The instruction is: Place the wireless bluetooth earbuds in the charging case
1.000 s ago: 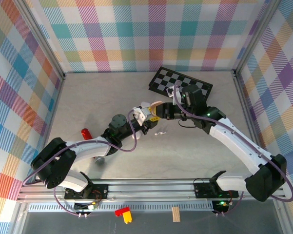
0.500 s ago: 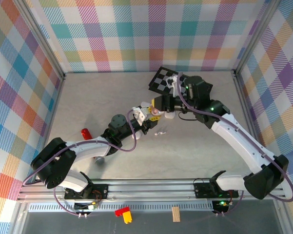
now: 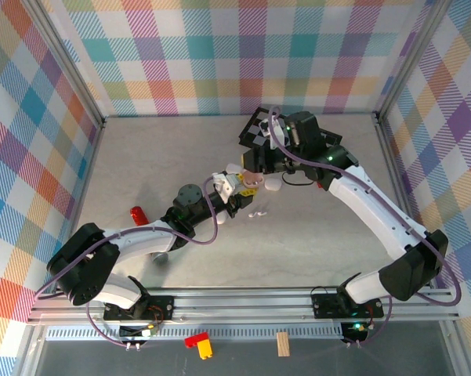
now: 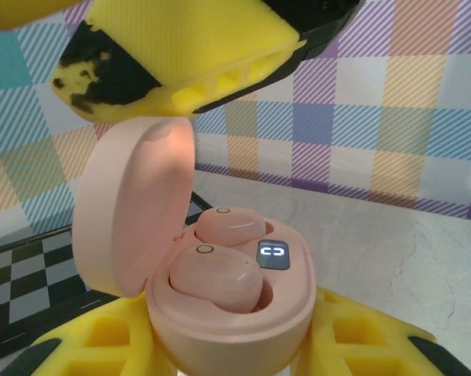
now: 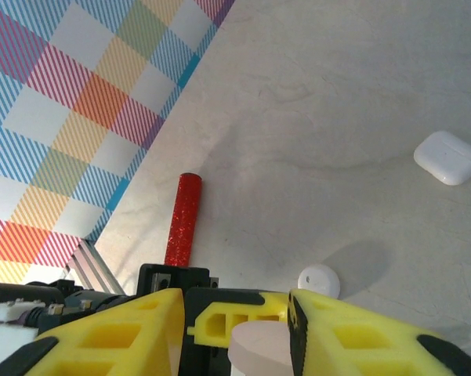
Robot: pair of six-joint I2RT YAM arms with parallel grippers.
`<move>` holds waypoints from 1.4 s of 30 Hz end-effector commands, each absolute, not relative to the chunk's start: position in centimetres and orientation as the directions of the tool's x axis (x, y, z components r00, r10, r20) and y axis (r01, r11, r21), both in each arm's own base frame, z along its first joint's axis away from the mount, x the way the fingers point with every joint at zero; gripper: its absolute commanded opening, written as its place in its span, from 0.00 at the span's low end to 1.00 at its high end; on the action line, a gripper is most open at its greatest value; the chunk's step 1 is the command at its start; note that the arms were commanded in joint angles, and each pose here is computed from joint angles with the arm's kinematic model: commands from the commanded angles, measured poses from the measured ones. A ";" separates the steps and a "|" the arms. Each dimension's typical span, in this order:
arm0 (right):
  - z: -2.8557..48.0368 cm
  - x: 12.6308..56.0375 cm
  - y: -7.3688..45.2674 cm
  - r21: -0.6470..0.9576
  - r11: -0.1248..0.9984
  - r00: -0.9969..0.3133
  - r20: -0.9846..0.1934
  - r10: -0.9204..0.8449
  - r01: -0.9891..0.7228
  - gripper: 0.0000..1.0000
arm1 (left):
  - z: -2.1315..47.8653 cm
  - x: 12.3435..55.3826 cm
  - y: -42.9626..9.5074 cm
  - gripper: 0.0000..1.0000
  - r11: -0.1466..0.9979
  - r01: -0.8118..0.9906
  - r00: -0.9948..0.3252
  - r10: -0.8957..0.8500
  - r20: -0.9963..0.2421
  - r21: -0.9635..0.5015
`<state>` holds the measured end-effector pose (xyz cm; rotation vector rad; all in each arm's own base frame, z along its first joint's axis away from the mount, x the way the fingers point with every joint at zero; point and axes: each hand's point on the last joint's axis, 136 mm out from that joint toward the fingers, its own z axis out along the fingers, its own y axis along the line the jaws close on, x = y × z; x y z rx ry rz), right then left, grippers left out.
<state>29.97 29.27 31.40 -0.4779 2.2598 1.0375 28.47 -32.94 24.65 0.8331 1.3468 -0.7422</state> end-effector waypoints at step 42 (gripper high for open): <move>29.4 28.7 27.1 0.959 0.176 -0.953 -0.252 0.170 -0.222 0.37 | 30.1 27.9 -33.0 0.31 0.490 0.872 0.095 -0.189 -0.977 -0.010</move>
